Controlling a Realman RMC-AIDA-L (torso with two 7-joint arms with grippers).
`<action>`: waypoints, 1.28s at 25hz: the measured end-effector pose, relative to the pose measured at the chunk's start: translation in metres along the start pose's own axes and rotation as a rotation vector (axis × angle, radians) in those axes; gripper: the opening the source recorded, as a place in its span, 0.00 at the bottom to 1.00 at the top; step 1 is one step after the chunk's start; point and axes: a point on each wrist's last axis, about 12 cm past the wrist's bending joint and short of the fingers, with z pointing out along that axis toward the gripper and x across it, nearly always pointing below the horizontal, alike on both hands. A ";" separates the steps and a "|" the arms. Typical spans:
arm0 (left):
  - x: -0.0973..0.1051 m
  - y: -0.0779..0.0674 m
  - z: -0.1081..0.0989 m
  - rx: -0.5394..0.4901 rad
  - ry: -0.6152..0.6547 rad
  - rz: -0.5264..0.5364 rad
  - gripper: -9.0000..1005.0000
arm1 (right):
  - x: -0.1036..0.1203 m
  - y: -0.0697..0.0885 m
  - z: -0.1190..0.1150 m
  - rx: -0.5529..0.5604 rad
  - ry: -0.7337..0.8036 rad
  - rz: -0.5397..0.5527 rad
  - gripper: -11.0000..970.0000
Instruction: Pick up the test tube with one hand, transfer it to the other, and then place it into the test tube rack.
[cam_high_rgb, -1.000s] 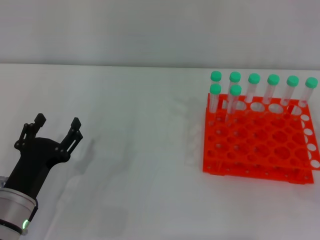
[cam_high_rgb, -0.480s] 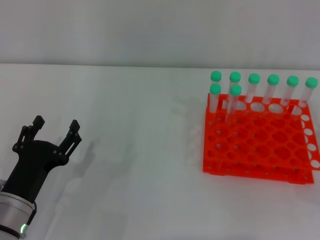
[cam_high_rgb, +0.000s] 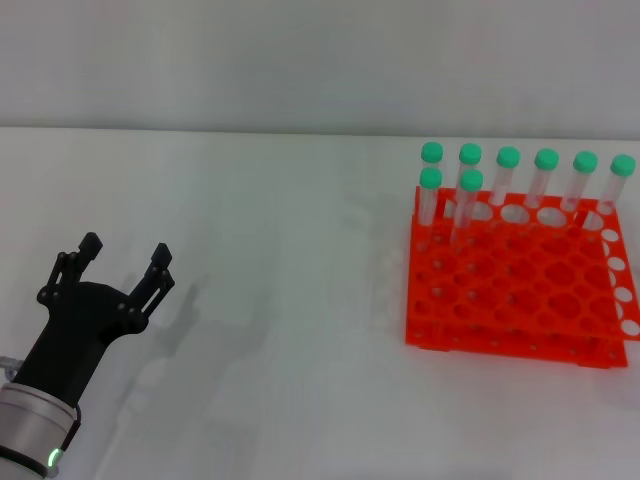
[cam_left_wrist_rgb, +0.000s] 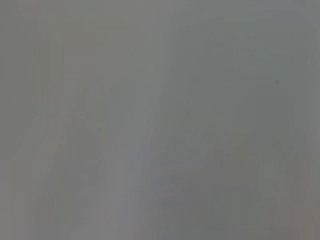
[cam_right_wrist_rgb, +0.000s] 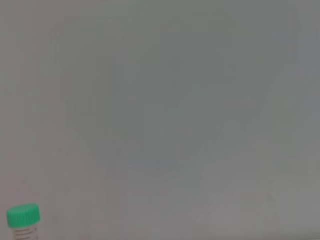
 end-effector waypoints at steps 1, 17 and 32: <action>0.000 0.000 0.000 0.000 0.000 0.000 0.88 | 0.000 0.000 0.000 0.000 0.001 0.001 0.83; 0.000 -0.003 0.000 0.021 -0.004 0.001 0.88 | 0.001 0.002 -0.001 -0.002 0.003 0.007 0.83; -0.003 -0.001 0.004 0.013 -0.014 -0.101 0.88 | 0.001 0.000 -0.002 0.001 -0.001 0.003 0.83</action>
